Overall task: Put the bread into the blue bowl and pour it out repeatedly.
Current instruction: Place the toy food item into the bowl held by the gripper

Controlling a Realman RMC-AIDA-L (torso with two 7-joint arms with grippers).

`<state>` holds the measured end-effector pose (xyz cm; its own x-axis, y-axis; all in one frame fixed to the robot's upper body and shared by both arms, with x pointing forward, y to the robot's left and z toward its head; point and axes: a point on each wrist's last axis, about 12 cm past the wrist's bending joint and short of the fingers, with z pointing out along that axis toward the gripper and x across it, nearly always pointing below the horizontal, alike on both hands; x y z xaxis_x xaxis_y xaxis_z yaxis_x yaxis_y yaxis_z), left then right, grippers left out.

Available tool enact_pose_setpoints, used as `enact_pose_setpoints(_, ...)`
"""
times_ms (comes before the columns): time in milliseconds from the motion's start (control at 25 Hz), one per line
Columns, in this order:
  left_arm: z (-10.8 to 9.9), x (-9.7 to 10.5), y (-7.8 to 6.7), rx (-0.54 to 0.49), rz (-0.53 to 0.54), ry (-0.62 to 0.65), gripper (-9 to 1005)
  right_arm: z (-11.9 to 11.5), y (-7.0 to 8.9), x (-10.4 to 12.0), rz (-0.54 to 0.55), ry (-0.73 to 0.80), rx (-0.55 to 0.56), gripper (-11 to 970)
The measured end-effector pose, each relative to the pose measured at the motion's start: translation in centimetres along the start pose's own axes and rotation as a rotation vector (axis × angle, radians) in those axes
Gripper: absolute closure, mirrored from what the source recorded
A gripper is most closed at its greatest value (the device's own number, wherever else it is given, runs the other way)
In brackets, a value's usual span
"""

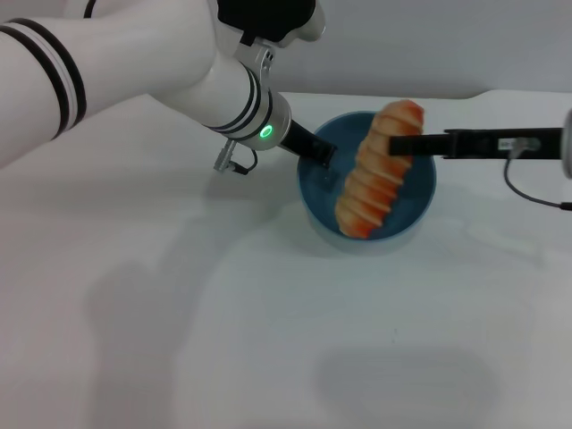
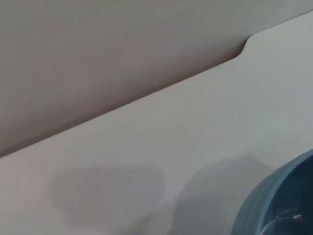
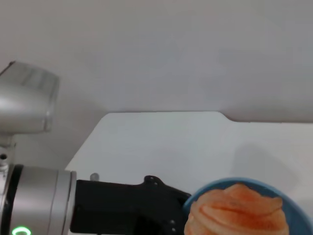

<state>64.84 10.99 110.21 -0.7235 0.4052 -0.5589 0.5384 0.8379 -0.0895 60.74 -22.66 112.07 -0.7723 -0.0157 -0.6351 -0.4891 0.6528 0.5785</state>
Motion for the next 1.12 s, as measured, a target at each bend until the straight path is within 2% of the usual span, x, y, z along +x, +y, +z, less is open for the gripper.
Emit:
enact_pose_setpoints(280, 0.0, -0.1, 0.0, 0.000, 0.002, -0.002, 996, -1.8, -0.8, 0.2, 0.085, 0.015, -0.009, 454)
enact_pose_setpoints(480, 0.0, -0.1, -0.1, 0.002, 0.003, -0.002, 996, -1.9, -1.4, 0.5, 0.113, 0.057, 0.046, 472)
enact_pose_setpoints(840, 0.0, 0.1, -0.1, 0.002, -0.001, 0.002, 996, -1.8, -0.7, 0.3, 0.065, 0.064, 0.023, 504)
enact_pose_setpoints(920, 0.0, 0.1, -0.1, 0.002, -0.001, 0.002, 996, -1.8, -0.6, 0.2, 0.049, 0.068, 0.016, 575)
enact_pose_setpoints(1120, 0.0, 0.1, -0.1, 0.003, -0.001, -0.001, 996, -2.3, -0.5, 0.0, 0.040, 0.069, -0.005, 435)
